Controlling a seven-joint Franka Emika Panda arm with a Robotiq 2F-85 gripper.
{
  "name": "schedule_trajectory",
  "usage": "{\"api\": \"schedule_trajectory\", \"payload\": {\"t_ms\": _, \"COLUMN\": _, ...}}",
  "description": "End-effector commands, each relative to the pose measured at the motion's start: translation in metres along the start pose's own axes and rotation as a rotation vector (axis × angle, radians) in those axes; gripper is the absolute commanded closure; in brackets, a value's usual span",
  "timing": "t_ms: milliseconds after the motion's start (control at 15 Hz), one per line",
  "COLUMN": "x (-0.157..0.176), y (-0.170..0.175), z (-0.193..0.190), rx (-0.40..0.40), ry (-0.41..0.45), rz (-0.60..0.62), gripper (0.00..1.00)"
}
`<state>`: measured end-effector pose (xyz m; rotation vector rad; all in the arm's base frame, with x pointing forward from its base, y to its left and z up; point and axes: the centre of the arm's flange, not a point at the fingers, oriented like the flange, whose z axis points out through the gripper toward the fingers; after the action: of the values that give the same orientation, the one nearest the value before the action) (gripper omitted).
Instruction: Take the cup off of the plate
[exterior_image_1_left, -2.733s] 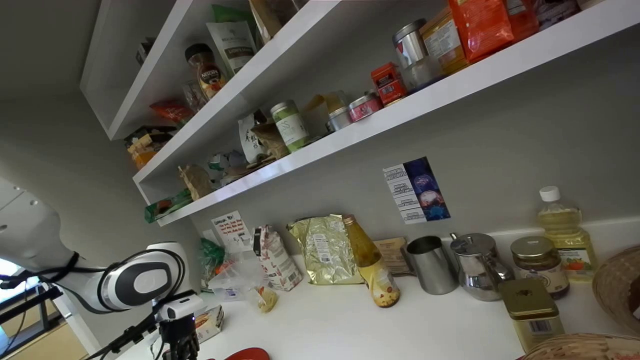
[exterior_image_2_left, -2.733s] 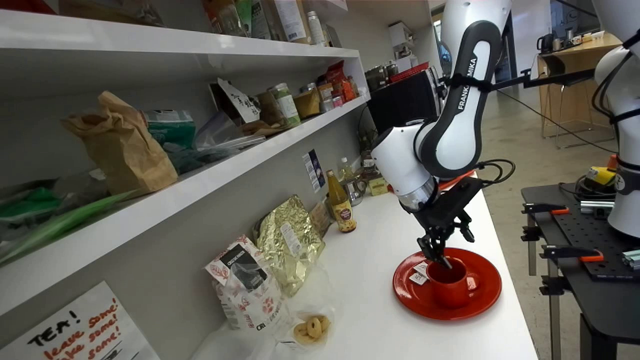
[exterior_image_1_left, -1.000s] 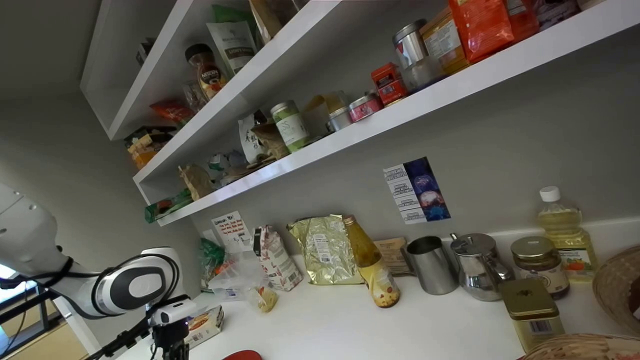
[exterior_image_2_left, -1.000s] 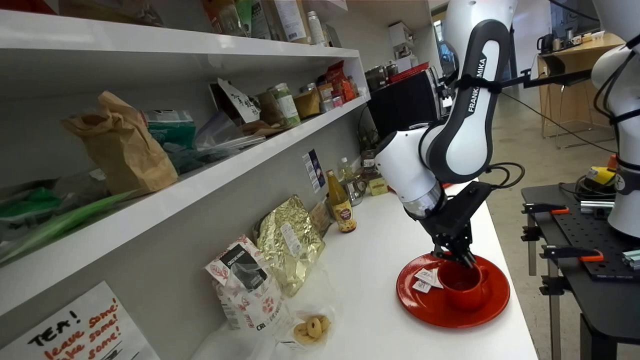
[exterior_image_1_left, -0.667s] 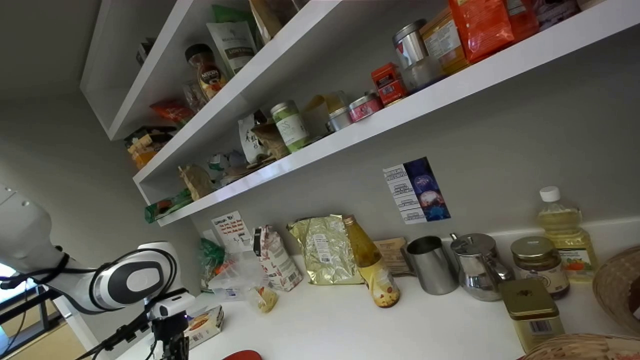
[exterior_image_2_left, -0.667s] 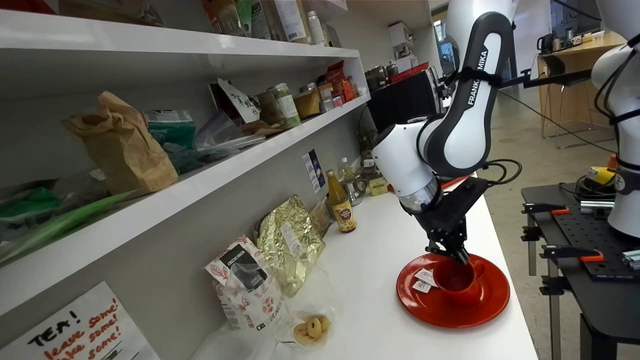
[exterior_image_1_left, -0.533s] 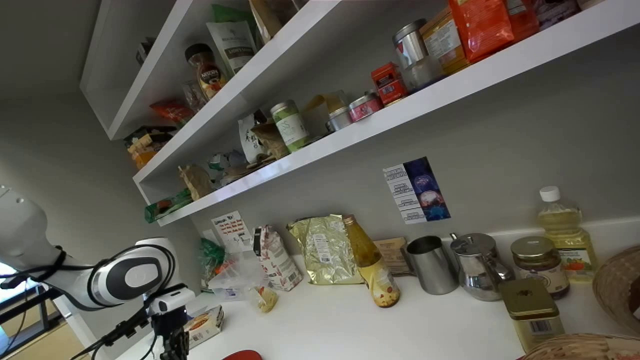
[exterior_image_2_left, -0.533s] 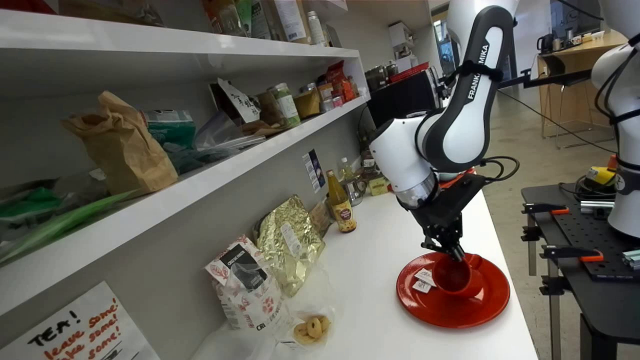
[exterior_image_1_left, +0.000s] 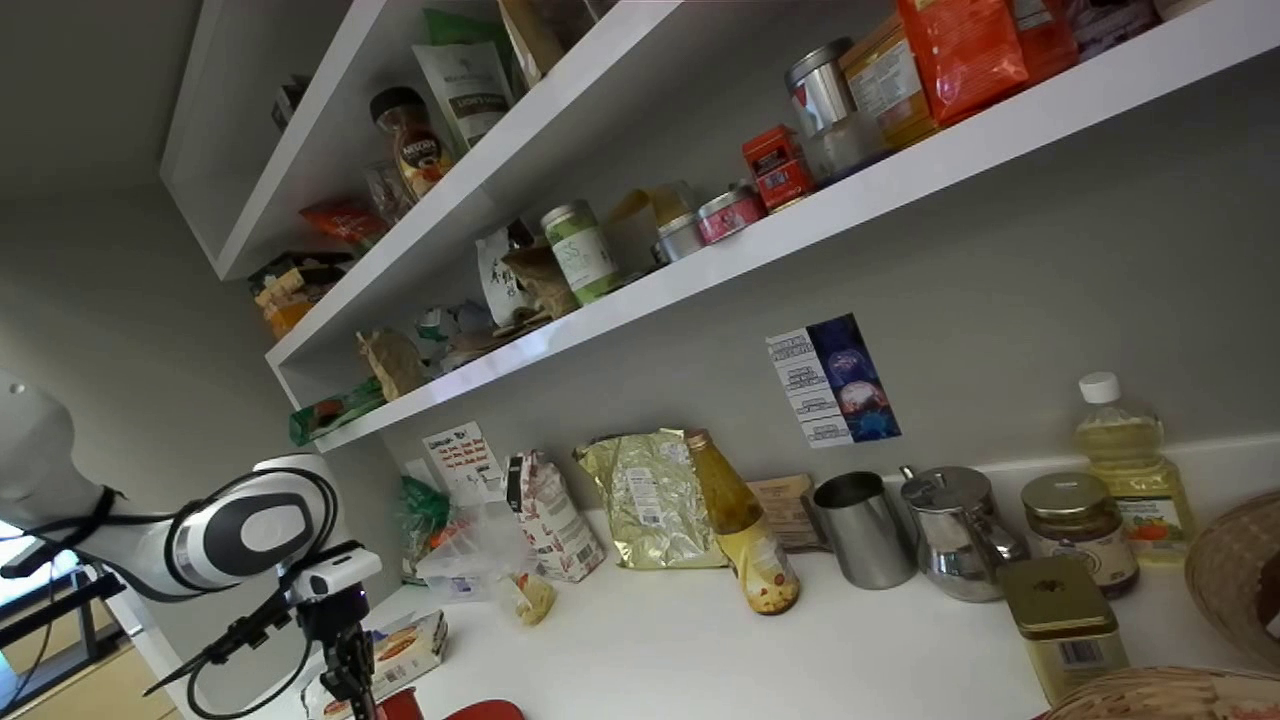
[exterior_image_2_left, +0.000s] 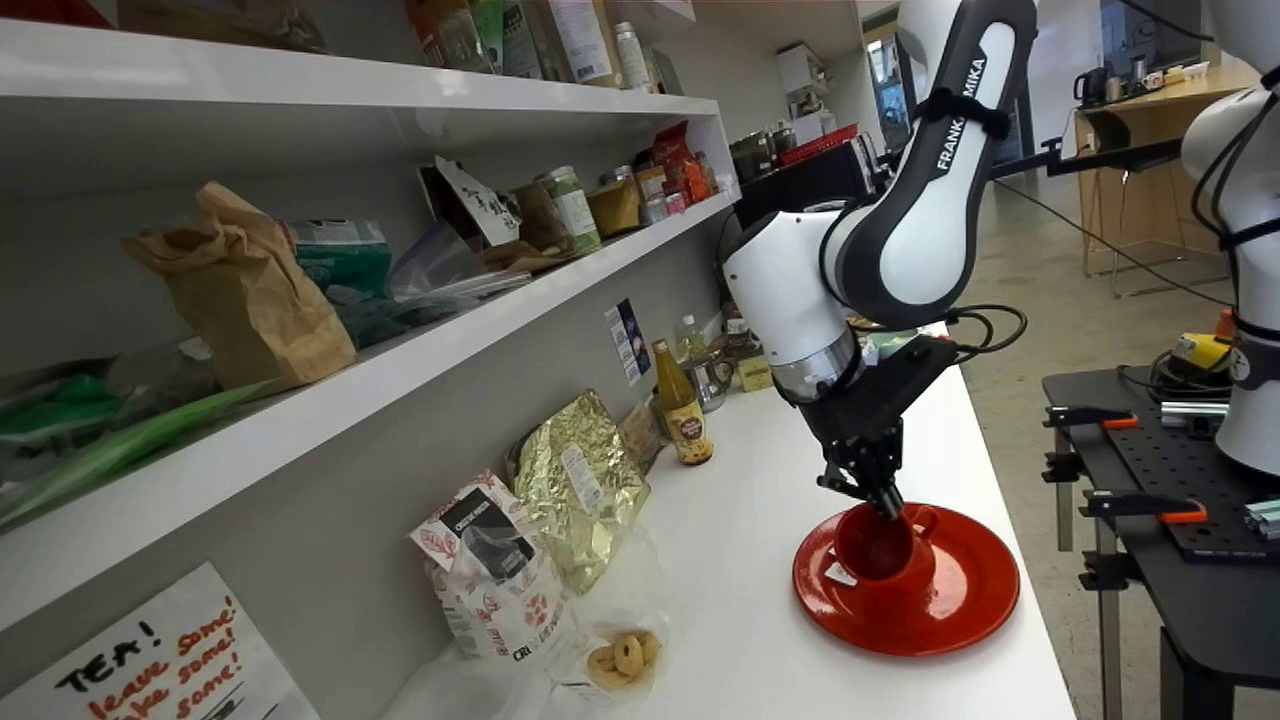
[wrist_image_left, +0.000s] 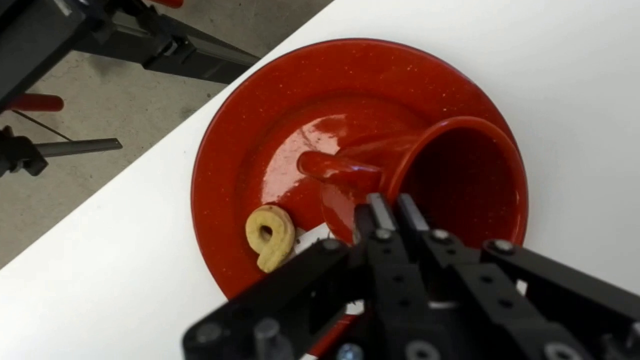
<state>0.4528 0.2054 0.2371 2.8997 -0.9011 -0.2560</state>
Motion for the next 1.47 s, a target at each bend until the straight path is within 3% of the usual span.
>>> {"api": "schedule_trajectory", "payload": {"t_ms": 0, "x": -0.013, "y": -0.03, "z": -0.009, "rx": 0.092, "ry": -0.001, "rz": 0.048, "gripper": 0.98}}
{"api": "schedule_trajectory", "payload": {"t_ms": 267, "x": -0.03, "y": -0.059, "z": -0.013, "rx": 0.21, "ry": -0.054, "rz": 0.141, "gripper": 0.98}}
{"api": "schedule_trajectory", "payload": {"t_ms": 667, "x": -0.042, "y": -0.092, "z": -0.007, "rx": 0.301, "ry": -0.073, "rz": 0.234, "gripper": 0.98}}
{"api": "schedule_trajectory", "payload": {"t_ms": 1400, "x": -0.097, "y": -0.147, "z": 0.045, "rx": 0.288, "ry": -0.116, "rz": 0.278, "gripper": 0.98}}
